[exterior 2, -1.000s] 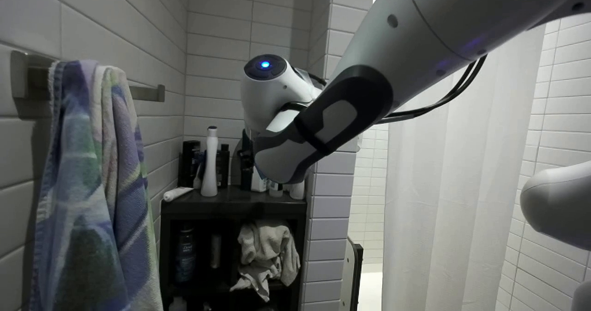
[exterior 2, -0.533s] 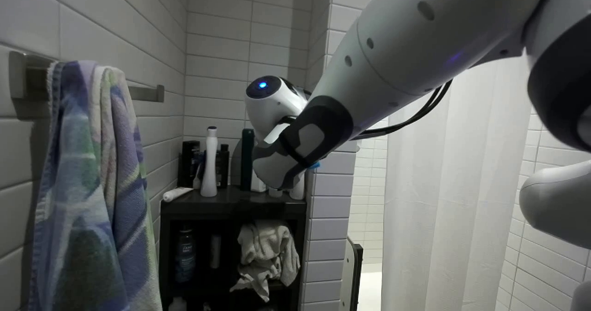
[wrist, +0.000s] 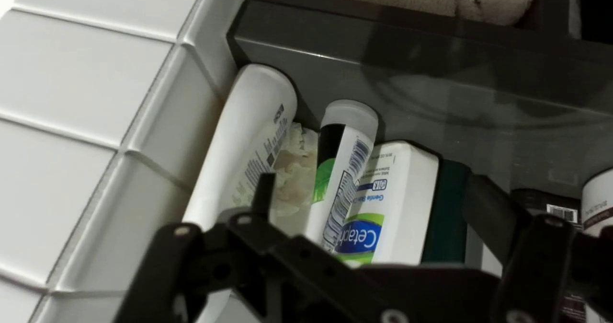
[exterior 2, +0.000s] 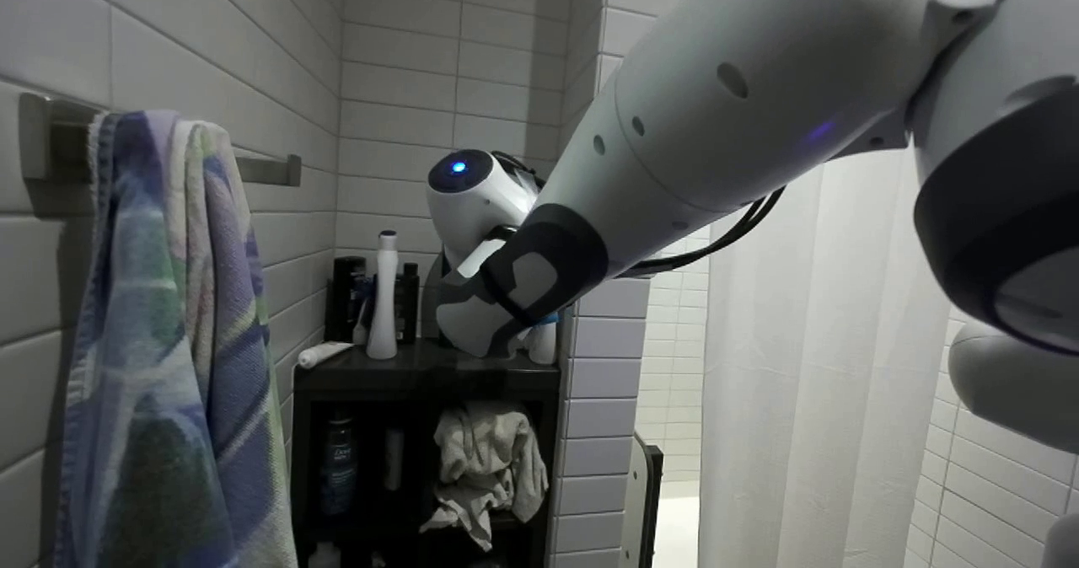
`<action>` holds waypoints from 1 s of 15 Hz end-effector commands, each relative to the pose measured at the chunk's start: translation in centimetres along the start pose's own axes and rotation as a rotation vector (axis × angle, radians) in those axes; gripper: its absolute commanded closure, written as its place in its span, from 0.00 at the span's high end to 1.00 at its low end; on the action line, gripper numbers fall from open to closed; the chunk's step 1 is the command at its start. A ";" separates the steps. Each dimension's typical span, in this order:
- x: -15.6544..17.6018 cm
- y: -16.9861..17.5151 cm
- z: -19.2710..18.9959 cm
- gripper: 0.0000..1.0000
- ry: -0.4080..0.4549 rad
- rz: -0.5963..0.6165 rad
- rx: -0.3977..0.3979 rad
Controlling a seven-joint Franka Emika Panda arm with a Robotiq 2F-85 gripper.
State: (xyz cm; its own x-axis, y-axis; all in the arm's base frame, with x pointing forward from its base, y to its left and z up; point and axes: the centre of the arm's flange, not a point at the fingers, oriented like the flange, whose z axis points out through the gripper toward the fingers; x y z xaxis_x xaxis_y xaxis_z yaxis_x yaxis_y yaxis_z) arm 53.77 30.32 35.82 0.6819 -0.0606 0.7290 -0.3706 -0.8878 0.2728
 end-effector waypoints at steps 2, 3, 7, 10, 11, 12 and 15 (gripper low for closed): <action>0.0 -0.6 1.9 1.00 0.104 0.026 -0.040; -0.1 -0.5 2.2 1.00 0.116 0.030 -0.045; -0.5 -0.1 3.7 1.00 0.182 0.052 -0.076; -0.1 0.3 4.3 1.00 0.228 0.082 -0.080; 0.2 0.4 4.3 1.00 0.245 0.099 -0.077; 0.4 0.6 4.5 1.00 0.261 0.109 -0.076; 1.2 1.2 5.0 1.00 0.296 0.144 -0.071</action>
State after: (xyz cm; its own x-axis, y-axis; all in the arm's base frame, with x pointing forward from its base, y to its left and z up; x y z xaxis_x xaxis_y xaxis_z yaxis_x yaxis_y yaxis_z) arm 56.42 28.04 33.23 0.4742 -0.0278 0.8800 -0.4776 -0.8478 0.2306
